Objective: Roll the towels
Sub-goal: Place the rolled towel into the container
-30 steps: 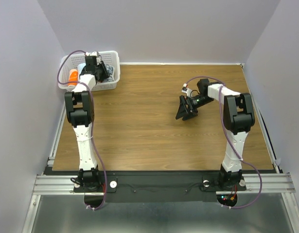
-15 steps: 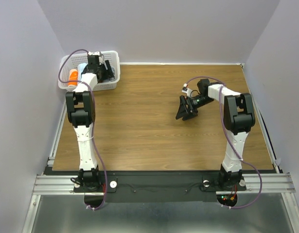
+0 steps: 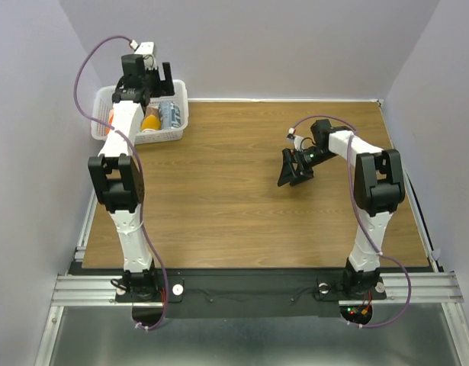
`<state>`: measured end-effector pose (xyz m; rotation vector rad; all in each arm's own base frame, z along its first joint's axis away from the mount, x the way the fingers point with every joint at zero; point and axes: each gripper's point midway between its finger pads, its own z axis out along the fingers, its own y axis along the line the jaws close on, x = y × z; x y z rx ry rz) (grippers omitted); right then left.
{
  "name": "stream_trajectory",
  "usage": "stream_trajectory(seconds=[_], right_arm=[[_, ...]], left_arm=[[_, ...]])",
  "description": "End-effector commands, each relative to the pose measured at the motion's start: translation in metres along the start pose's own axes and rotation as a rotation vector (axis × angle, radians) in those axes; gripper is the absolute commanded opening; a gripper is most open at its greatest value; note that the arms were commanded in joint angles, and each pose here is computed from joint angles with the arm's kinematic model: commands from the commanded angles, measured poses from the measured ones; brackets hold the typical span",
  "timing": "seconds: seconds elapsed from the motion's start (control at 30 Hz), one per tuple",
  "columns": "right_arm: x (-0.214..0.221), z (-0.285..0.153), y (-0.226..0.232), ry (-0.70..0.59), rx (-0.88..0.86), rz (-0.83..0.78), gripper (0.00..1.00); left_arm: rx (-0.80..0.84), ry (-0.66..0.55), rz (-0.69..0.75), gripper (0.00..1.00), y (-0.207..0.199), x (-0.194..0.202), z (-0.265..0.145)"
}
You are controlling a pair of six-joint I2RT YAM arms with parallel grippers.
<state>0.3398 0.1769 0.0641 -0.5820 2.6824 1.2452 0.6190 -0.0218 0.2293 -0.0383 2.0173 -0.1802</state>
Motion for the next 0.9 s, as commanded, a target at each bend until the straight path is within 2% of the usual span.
stream_trajectory(seconds=[0.0,0.13,0.17,0.2,0.27,0.3,0.33,0.47,0.57,0.77,0.87], right_arm=[[-0.016,-0.025,0.017,-0.077,0.049,-0.100,1.00],[-0.031,-0.053,0.032,-0.158,0.088,-0.149,1.00],[-0.034,-0.059,0.035,-0.176,0.097,-0.156,1.00],[-0.036,-0.065,0.037,-0.194,0.110,-0.161,1.00],[-0.042,-0.083,0.042,-0.253,0.152,-0.185,1.00],[-0.038,-0.084,0.041,-0.262,0.161,-0.165,1.00],[-0.037,-0.091,0.043,-0.285,0.174,-0.167,1.00],[-0.030,-0.105,0.041,-0.376,0.292,-0.137,1.00],[-0.004,-0.107,0.042,-0.403,0.337,-0.149,1.00],[0.043,-0.102,0.029,-0.408,0.431,-0.158,1.00],[0.045,-0.108,0.029,-0.428,0.469,-0.166,1.00]], left_arm=[[0.110,-0.214,0.234,0.99,-0.056,-0.091,-0.082],[0.093,-0.221,0.419,0.99,-0.083,-0.090,-0.123],[0.089,-0.255,0.438,0.99,-0.089,-0.099,-0.146],[0.110,-0.218,0.465,0.99,-0.099,-0.078,-0.147],[0.125,-0.231,0.506,0.99,-0.112,-0.072,-0.173],[0.129,-0.169,0.534,0.99,-0.111,-0.042,-0.169],[0.157,-0.155,0.544,0.99,-0.122,-0.028,-0.174],[0.256,-0.042,0.524,0.99,-0.130,0.049,-0.192],[0.306,0.010,0.505,0.99,-0.130,0.090,-0.202],[0.333,0.021,0.503,0.99,-0.121,0.136,-0.215],[0.304,-0.011,0.487,0.99,-0.117,0.133,-0.219]])
